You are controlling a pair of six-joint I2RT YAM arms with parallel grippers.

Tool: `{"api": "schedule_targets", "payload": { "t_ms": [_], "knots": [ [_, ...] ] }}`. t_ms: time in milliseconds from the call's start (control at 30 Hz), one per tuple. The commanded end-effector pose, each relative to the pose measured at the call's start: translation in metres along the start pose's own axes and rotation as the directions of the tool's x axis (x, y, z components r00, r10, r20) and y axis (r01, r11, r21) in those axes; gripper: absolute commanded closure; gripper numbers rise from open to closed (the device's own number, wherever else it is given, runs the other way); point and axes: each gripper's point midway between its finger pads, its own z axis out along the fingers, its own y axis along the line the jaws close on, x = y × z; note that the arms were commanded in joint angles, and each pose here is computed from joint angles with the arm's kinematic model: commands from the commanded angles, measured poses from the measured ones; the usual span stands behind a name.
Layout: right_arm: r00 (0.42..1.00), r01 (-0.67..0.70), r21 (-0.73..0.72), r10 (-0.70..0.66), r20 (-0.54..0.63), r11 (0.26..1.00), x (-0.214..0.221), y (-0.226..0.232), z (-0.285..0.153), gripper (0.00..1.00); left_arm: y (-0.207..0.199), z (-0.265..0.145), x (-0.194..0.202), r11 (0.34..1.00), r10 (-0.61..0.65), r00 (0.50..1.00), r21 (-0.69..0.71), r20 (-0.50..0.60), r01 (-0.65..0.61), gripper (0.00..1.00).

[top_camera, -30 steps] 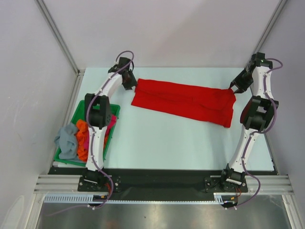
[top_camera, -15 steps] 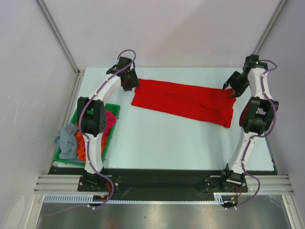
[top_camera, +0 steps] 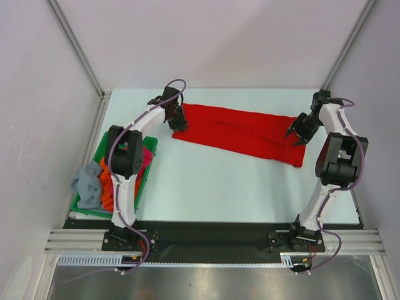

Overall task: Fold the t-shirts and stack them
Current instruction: Fold the tshirt

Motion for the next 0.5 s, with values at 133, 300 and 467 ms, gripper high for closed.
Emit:
{"api": "schedule_targets", "payload": {
  "t_ms": [133, 300, 467],
  "knots": [
    [0.998, -0.052, -0.028, 0.053, 0.030, 0.998, -0.020, 0.010, 0.028, 0.46, -0.001, 0.015, -0.002, 1.000, -0.003, 1.000, 0.001, -0.011, 0.003, 0.71],
    [0.997, -0.073, 0.009, 0.072, 0.024, 0.997, -0.023, 0.002, 0.033, 0.47, 0.001, 0.015, -0.002, 1.000, 0.001, 1.000, -0.007, -0.009, -0.002, 0.70],
    [0.996, -0.085, 0.010, 0.085, 0.030, 0.996, -0.030, -0.001, 0.039, 0.50, 0.003, 0.019, 0.000, 1.000, 0.003, 1.000, -0.013, -0.016, -0.004, 0.70]
  ]
}}
